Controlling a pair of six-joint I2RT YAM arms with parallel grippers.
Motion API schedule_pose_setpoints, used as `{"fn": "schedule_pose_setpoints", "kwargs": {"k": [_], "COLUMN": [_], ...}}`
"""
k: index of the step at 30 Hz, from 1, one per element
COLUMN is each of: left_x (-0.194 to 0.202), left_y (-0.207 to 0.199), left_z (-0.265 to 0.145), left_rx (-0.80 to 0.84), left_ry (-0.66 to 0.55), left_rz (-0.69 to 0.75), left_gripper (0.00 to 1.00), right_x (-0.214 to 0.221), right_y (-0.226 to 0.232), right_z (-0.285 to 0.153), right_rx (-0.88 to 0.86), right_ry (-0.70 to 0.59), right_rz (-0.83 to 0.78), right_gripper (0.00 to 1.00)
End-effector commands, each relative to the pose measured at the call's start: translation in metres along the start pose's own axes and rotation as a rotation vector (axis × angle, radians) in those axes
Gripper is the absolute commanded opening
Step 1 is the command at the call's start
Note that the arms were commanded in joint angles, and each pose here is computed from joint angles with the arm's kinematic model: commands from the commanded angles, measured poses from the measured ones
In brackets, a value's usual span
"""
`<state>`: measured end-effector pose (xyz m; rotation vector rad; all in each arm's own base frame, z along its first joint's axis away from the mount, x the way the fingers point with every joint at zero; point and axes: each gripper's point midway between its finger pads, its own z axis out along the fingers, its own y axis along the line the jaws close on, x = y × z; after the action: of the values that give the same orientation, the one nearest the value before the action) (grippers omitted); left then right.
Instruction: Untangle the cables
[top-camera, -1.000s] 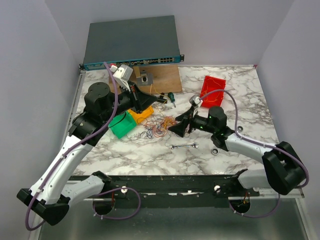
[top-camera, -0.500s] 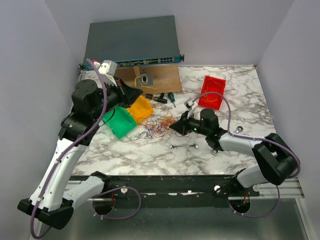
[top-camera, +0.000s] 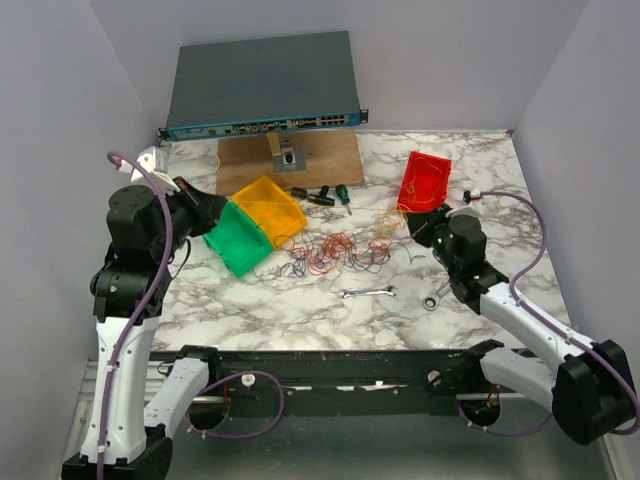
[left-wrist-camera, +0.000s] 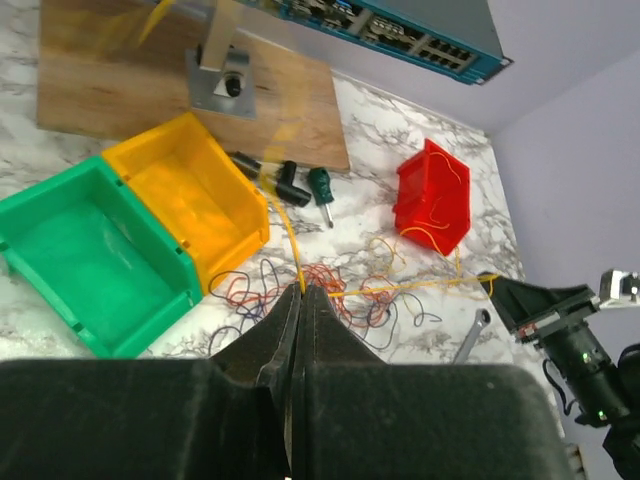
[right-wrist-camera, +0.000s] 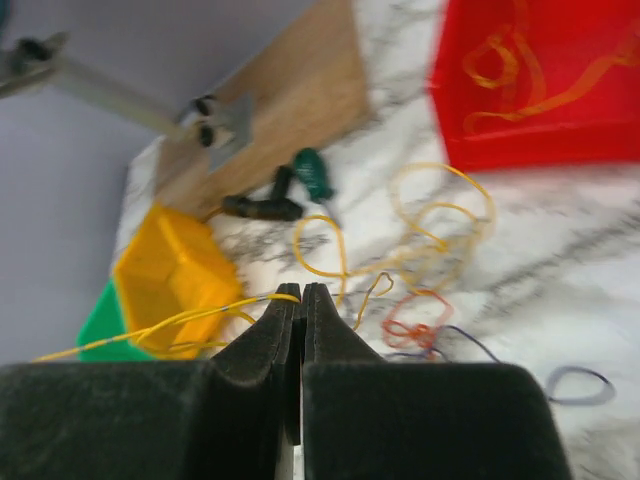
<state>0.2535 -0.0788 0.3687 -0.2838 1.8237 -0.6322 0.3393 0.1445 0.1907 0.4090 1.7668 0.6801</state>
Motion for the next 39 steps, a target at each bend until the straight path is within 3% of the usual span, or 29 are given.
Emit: {"fn": "schedule_pose_setpoints", "kwargs": {"k": [1,5,9,12,17,19,23,27,30,39], "left_x": [-0.067,-0.074,-0.071,-0.059,-0.01,0.01,0.051,0.085,0.105,0.127], "left_y": [0.044,0.057,0.058,0.036,-0.011,-0.021,-0.051,-0.08,-0.097,-0.157], "left_z": [-0.028,-0.032,-0.026,-0.011,0.022,0.031,0.038,0.041,0.046,0.049], "left_rx": [-0.261,-0.311,-0.287,-0.126,0.229,0.295,0.442,0.587,0.653,0.893], "left_ry": [-0.307,-0.332,-0.317,-0.257,-0.006,0.06,0.132,0.2,0.248,0.252], "left_rz": [-0.007,-0.021,-0.021,0.0,0.009,0.027,0.067,0.073,0.076,0.121], "left_gripper": [0.0,0.0,0.0,0.0,0.01,0.13,0.57,0.77,0.81,0.78], "right_x": [0.012,0.004,0.008,0.014,0.011,0.007,-0.004,-0.002,-0.003,-0.002], "right_y": [-0.164,-0.173,-0.142,-0.107,-0.047,-0.018,0.039,0.07,0.085,0.103], "right_z": [-0.046,-0.053,-0.035,-0.023,-0.021,-0.025,-0.034,-0.044,-0.05,-0.062], "right_rx": [0.719,0.791,0.594,0.395,0.102,-0.023,-0.262,-0.403,-0.481,-0.587], "right_ry": [-0.066,-0.095,-0.003,0.081,0.167,0.199,0.257,0.351,0.378,0.423], "right_rz": [-0.004,0.007,-0.075,-0.117,-0.197,-0.218,-0.261,-0.274,-0.288,-0.295], "right_gripper": [0.01,0.01,0.01,0.01,0.01,0.01,0.01,0.01,0.01,0.01]}}
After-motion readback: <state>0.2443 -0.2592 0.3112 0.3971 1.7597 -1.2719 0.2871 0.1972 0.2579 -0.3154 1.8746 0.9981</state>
